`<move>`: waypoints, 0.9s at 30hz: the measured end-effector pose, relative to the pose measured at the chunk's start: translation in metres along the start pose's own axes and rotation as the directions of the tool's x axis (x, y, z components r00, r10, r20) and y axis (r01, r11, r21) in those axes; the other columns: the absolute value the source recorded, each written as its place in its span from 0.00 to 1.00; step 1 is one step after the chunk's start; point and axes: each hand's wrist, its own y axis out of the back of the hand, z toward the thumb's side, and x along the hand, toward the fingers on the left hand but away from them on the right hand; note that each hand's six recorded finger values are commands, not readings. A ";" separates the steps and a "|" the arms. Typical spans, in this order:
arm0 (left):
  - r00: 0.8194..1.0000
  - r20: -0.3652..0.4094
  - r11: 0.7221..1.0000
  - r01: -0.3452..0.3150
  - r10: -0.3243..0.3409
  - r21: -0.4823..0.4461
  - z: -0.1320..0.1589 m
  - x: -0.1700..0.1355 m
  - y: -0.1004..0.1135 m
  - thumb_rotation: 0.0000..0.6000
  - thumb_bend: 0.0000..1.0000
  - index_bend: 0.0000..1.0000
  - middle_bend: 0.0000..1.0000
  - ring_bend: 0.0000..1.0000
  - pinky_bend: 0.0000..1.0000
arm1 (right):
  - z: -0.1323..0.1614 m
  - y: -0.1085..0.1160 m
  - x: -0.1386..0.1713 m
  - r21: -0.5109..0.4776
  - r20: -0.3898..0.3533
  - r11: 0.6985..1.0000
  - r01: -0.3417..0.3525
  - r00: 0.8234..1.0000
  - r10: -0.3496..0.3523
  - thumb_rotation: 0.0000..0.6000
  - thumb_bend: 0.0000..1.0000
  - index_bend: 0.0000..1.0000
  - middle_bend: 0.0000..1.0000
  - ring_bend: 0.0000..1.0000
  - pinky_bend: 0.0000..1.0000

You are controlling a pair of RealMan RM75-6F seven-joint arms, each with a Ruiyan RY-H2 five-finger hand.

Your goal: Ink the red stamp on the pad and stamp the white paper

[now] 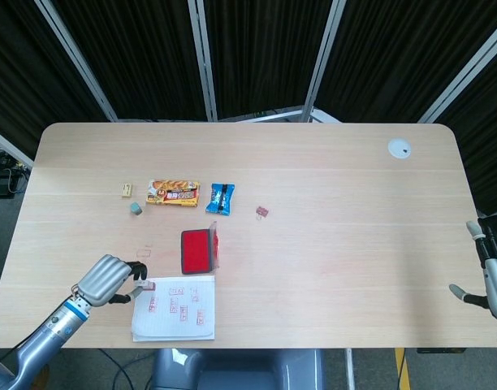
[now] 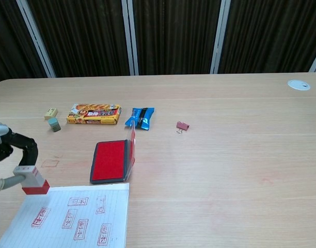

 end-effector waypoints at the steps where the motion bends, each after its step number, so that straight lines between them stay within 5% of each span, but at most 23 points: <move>1: 1.000 -0.001 1.000 0.008 -0.008 0.003 -0.001 -0.001 -0.004 1.00 0.40 0.58 0.56 0.85 0.90 | 0.000 0.000 0.000 0.000 0.001 1.000 0.000 1.000 0.000 1.00 0.00 0.00 0.00 0.00 0.00; 27: 1.000 -0.008 0.999 0.001 -0.001 0.034 -0.001 0.008 -0.026 1.00 0.41 0.58 0.56 0.85 0.90 | -0.004 -0.001 -0.001 0.003 0.012 1.000 -0.006 1.000 0.006 1.00 0.00 0.00 0.00 0.00 0.00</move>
